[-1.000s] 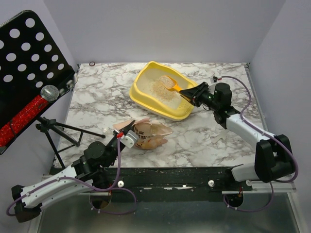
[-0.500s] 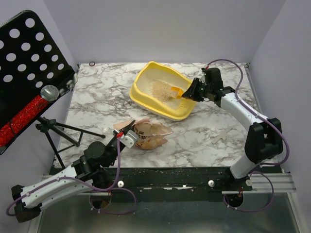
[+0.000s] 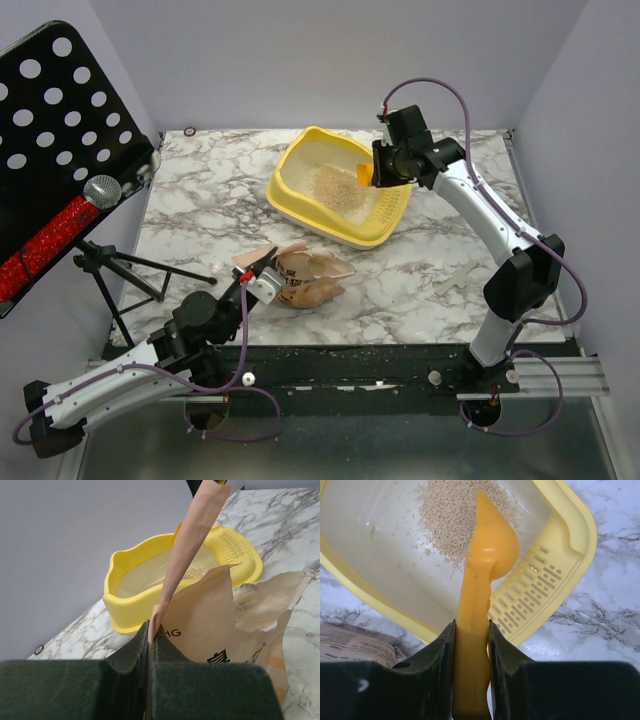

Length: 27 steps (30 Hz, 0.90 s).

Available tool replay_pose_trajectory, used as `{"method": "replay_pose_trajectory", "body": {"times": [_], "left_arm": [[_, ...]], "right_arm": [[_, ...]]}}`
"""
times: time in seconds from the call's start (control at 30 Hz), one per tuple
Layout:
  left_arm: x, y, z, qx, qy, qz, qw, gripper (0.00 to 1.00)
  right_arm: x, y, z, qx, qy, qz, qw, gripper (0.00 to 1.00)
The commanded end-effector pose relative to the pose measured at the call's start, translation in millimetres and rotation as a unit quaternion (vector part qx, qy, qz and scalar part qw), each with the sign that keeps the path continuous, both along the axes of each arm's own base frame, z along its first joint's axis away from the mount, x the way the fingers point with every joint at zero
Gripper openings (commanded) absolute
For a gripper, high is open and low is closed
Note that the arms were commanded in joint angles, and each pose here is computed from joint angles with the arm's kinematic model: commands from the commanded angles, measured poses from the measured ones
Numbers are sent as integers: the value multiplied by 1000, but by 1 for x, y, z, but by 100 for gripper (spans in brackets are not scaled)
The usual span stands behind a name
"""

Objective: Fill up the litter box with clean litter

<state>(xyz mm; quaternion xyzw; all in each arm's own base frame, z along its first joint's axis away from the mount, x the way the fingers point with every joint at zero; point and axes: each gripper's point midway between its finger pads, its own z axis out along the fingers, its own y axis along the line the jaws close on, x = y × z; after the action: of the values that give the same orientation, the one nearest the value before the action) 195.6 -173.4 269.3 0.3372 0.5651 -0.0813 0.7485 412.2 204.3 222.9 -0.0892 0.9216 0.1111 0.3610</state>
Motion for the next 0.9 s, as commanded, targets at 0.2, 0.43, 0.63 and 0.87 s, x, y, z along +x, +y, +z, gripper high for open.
{"method": "replay_pose_trajectory", "body": {"times": [0.2, 0.43, 0.63, 0.87], "left_arm": [[-4, 10, 66, -110, -50, 5, 993, 0], [-2, 0, 59, -93, -36, -3, 995, 0], [-5, 13, 67, -112, -42, 8, 993, 0], [-5, 16, 69, -116, -44, 11, 992, 0]], "right_arm": [[-19, -26, 55, -121, -50, -15, 991, 0], [-23, -84, 114, -112, -183, -132, 968, 0], [-16, -164, 67, -71, -167, -254, 950, 0], [4, -197, 8, -72, -147, -283, 945, 0]]}}
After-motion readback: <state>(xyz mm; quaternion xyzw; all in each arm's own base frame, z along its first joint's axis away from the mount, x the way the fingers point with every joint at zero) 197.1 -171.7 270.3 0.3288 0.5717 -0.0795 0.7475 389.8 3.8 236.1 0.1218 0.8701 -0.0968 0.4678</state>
